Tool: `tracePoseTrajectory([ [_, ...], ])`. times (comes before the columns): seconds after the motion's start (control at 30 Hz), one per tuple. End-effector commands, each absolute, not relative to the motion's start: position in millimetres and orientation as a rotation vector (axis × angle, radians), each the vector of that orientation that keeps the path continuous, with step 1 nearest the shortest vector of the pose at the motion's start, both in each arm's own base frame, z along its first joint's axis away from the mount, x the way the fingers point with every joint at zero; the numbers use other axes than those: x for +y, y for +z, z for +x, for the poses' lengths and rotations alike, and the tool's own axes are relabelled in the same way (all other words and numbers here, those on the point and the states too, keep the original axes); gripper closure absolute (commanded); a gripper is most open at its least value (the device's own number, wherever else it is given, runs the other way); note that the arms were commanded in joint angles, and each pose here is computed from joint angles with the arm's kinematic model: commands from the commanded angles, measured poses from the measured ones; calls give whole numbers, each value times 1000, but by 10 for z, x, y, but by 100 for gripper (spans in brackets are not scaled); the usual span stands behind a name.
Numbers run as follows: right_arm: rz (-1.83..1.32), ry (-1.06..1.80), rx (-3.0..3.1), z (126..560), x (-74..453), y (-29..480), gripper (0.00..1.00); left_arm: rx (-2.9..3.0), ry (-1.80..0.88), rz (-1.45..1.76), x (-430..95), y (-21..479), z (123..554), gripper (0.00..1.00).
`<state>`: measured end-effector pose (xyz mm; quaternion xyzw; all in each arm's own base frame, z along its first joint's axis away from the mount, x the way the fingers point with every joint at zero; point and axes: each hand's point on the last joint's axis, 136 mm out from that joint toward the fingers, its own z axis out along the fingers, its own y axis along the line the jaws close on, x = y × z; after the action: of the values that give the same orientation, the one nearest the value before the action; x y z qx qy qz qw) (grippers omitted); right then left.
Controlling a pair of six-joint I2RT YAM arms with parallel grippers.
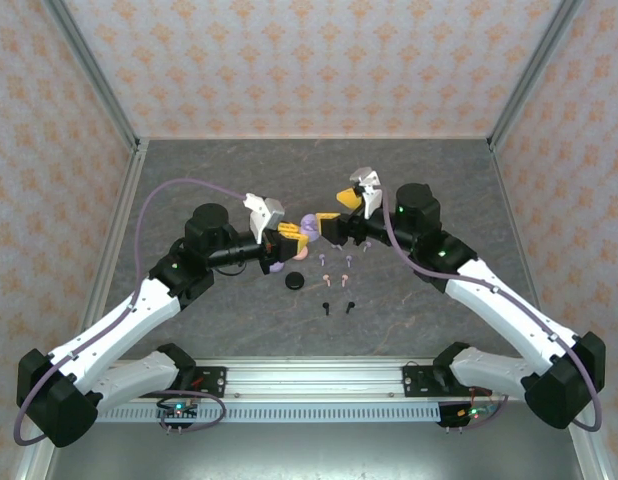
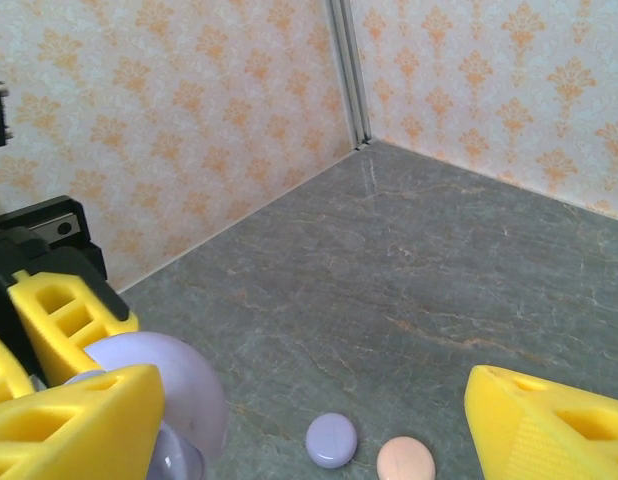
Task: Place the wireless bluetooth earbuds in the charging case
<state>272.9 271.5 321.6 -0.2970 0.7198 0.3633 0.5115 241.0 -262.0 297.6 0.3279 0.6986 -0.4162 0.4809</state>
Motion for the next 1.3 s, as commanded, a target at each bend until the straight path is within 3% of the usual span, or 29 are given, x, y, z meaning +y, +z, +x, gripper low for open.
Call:
tracePoseTrajectory([
  [0.0,-716,858,1757,2761,2704,3256,21,1626,-1025,856,-2677,3158,2337,89],
  [0.4,-511,918,1861,2687,2303,3387,23,1584,-860,950,-2582,2970,2322,100],
  [0.67,-164,779,2253,2874,1846,2391,28,1491,-790,985,-2515,2912,2251,100],
  [0.83,-87,721,2442,2966,1847,1825,35,1435,-752,1027,-2481,2902,2156,100],
  [1.27,-292,501,2725,3385,2097,1101,48,1387,-820,1025,-2531,3031,2065,100],
])
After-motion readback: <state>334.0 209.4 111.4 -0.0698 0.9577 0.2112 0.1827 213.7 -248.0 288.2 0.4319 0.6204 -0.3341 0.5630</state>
